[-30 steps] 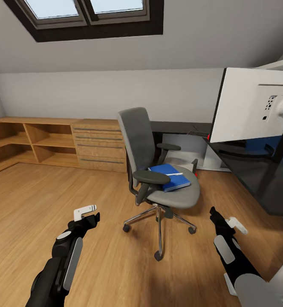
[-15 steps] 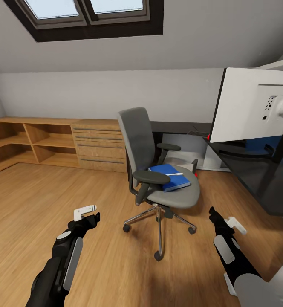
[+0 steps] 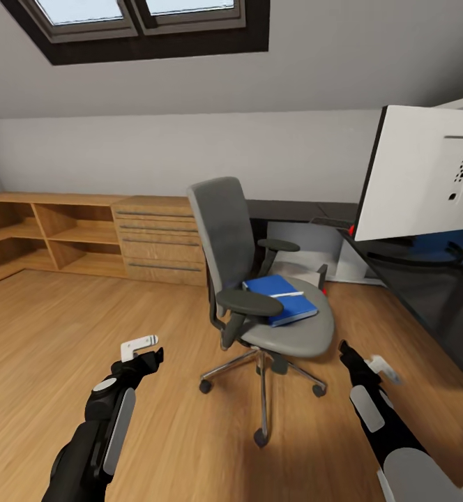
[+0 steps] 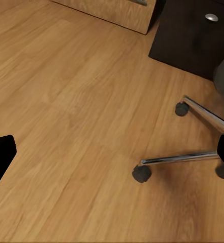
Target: In the bedroom, organize the workspace by keeping the computer under the desk, ensuring the monitor is on the desk, placing the keyboard on the desk next to the monitor, placing the mouse on the desk next to the keyboard, moving the folder from the swivel chair onto the desk next to the mouse, stacking the notebook on top of the folder with the pen on top of the notebook, and positioning the swivel chair next to the desk.
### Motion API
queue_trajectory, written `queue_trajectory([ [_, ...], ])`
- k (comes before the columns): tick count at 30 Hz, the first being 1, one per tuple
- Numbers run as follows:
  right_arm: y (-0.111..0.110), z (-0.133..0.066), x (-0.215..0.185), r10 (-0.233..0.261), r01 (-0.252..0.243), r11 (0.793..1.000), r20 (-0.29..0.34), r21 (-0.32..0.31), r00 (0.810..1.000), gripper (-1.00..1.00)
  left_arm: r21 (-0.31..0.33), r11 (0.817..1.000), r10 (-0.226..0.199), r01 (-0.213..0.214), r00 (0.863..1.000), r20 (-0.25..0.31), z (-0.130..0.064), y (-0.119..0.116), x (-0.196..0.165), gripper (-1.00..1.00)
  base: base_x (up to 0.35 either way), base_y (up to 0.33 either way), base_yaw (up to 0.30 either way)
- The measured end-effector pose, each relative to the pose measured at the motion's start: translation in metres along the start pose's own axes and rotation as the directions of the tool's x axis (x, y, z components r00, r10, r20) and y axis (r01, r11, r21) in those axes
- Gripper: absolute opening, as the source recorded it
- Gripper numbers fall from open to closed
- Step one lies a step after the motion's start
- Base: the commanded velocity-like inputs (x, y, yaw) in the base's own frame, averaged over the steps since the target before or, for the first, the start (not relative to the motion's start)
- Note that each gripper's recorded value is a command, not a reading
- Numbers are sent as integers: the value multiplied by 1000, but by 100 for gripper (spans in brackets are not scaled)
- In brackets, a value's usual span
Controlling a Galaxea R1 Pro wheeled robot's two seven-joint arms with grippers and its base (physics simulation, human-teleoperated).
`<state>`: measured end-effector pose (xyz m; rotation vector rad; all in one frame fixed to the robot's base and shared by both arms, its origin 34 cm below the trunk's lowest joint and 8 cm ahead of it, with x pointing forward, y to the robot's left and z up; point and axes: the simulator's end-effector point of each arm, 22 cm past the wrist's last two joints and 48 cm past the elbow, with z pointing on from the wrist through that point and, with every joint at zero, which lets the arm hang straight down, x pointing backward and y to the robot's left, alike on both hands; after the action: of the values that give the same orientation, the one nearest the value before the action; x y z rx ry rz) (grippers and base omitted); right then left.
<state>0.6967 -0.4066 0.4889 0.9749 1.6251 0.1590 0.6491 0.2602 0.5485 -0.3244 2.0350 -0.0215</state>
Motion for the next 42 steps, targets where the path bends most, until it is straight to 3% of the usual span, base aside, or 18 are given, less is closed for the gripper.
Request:
queue_trajectory([
  [8,4,-1,20,-6,3,1000,-95,-26,995,100,-1,1000,0,0,1000,0,0,0,0,100,78,0,0],
  [14,2,0,22,2,-5,1000,-111,-25,994,100,-1,1000,-1,1,1000,0,0,1,0,100,13,0,0],
  [21,-5,0,25,44,-45,999,-132,-5,990,100,-2,1000,0,0,1000,0,0,1,0,100,15,0,0],
  [33,-30,2,28,69,-63,997,-165,41,984,100,-2,1000,0,0,1000,0,0,1,0,100,152,0,0],
  [42,-34,2,29,190,-181,981,-170,72,967,100,-2,1000,0,0,1000,0,0,1,0,100,100,0,0],
])
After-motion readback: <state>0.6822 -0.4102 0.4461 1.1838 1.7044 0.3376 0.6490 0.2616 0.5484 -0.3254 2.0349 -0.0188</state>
